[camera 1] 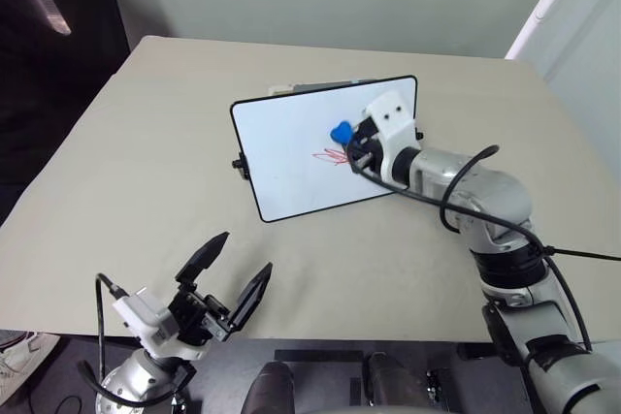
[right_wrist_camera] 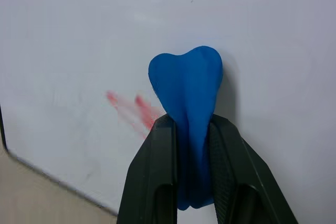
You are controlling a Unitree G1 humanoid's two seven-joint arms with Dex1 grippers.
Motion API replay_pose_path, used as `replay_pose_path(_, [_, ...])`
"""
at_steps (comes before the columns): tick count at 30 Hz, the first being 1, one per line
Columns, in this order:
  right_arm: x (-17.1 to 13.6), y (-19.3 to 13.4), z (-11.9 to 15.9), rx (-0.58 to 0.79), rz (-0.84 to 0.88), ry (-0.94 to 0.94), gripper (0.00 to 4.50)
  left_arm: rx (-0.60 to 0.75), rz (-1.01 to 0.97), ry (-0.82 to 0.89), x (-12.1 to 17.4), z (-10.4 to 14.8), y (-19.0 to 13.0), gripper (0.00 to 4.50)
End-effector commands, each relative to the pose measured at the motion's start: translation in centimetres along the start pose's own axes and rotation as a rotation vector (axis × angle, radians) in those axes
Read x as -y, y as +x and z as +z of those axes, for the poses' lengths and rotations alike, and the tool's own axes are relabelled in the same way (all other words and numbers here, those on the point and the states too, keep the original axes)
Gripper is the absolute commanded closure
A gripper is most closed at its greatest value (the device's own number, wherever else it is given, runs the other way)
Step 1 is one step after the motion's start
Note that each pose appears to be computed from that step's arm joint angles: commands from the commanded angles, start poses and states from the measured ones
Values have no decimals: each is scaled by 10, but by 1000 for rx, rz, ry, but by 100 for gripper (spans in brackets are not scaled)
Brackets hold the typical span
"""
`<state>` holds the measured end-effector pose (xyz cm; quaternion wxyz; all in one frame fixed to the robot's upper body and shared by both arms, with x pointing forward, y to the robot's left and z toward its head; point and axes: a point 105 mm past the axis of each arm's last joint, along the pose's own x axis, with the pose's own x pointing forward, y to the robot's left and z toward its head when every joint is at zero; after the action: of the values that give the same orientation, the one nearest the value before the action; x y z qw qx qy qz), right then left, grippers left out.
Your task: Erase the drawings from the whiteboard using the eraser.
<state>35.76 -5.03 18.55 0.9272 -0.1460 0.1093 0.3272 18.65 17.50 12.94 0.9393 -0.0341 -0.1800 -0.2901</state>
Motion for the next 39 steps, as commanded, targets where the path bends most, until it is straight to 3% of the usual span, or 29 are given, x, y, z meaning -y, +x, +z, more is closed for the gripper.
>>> replay_pose_path(1, [-4,1,-32,-133,3,-24,404,10,2,9,0,3,-1,0])
replay_pose_path(6, [-2,0,-47,-190,-15,-42,404,10,4,9,-1,3,-1,0])
replay_pose_path(13, [31,-5,21,29,-154,0,404,10,1,8,-1,3,-1,0])
replay_pose_path(17, [40,-7,32,51,-189,12,404,11,0,8,-1,4,-2,0])
replay_pose_path(21, [34,-4,18,14,-170,17,404,11,-2,7,0,4,-2,0])
replay_pose_path(28, [3,-2,-39,-170,-58,4,404,11,-3,6,1,4,-2,0])
replay_pose_path(31, [2,-3,-41,-171,-57,-2,404,11,-4,7,1,4,-1,0])
replay_pose_path(39, [28,-6,19,18,-147,-3,404,12,-12,4,3,3,0,0])
